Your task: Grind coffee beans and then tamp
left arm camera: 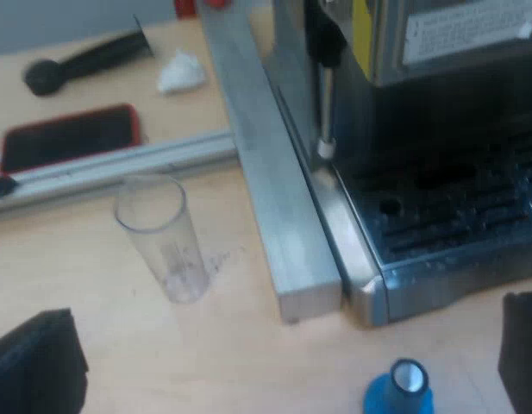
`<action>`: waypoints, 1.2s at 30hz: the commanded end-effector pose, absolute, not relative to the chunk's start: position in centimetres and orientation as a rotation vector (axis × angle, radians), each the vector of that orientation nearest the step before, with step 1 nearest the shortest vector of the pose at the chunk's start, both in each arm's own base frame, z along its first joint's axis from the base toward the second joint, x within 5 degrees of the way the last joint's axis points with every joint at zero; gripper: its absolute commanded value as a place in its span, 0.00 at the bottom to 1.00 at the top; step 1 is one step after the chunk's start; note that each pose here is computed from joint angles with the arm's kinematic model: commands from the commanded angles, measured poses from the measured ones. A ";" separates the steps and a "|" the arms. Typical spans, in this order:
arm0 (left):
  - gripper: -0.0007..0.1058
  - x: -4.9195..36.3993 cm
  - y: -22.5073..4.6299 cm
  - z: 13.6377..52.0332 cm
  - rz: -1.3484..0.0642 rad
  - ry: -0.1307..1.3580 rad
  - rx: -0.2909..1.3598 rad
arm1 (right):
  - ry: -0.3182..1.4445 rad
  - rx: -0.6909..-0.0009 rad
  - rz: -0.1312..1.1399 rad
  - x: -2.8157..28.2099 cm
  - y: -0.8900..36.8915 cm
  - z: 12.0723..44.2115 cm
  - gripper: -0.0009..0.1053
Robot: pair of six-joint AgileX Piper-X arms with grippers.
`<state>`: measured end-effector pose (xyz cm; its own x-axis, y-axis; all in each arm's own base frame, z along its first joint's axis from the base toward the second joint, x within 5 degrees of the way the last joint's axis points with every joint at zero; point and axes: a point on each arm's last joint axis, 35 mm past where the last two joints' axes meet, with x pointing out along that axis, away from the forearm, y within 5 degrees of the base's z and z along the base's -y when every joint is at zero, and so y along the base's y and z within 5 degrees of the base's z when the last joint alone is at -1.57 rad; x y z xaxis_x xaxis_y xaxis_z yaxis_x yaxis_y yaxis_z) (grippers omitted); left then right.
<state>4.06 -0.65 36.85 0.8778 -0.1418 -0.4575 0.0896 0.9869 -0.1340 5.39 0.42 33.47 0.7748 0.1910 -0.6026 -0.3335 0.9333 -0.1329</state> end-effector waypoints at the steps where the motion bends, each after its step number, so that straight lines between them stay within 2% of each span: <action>1: 1.00 1.7 -0.1 37.3 -0.087 0.384 -0.113 | 0.492 -0.266 0.280 2.4 0.8 34.1 0.83; 6: 1.00 -1.5 0.3 37.3 -0.097 0.261 -0.108 | 0.384 -0.229 0.248 -0.2 1.0 34.2 0.83; 10: 1.00 -2.9 0.6 37.0 -0.099 0.224 -0.112 | 0.327 -0.241 0.240 -1.5 1.1 34.1 0.83; 15: 1.00 -3.0 0.6 36.5 -0.097 0.265 -0.108 | 0.358 -0.182 0.233 -1.4 1.1 33.7 0.83; 24: 1.00 -3.6 0.7 34.9 -0.081 0.425 -0.113 | 0.378 -0.180 0.236 -0.5 1.0 32.7 0.83; 35: 1.00 -1.2 0.4 34.1 -0.057 0.351 -0.115 | 0.405 -0.164 0.237 1.1 0.9 30.8 0.83; 36: 1.00 -0.2 0.3 33.2 -0.057 0.362 -0.113 | 0.455 -0.155 0.242 2.2 0.8 28.9 0.83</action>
